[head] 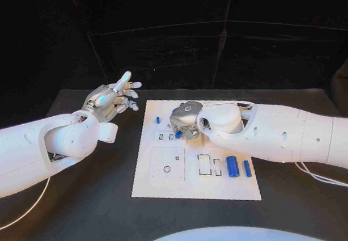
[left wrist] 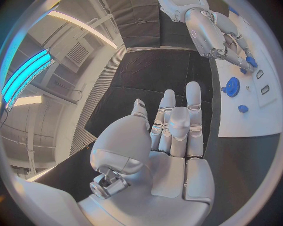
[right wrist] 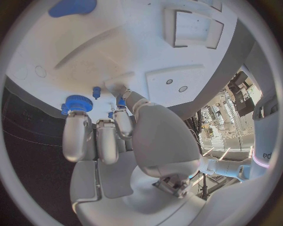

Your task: Assemble the parts on the task board

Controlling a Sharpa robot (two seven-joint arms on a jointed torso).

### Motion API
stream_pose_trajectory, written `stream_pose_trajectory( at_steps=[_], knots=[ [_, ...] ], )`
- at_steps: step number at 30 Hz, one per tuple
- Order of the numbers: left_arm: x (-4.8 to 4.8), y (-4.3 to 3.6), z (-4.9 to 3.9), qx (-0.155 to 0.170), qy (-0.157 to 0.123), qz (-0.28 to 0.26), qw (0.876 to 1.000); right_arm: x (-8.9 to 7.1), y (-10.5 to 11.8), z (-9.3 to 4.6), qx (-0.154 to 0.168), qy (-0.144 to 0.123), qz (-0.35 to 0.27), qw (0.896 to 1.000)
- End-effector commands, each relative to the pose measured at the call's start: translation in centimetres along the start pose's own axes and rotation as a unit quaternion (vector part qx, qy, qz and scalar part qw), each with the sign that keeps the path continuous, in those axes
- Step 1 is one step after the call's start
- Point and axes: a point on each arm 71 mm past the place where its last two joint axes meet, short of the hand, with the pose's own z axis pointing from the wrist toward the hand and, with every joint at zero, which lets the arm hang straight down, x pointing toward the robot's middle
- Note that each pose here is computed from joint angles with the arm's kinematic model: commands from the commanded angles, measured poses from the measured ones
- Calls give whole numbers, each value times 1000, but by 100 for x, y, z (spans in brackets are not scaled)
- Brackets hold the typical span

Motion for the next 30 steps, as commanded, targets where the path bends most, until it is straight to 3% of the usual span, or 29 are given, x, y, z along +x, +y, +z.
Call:
stream_pose_trajectory(
  at_steps=[1,30],
  knots=[
    [11,-12,6,2,3,-2,1000,-10,11,3,0,2,-11,1000],
    [12,-5,15,-2,4,-2,1000,-42,31,7,-7,-18,-5,1000]
  ],
)
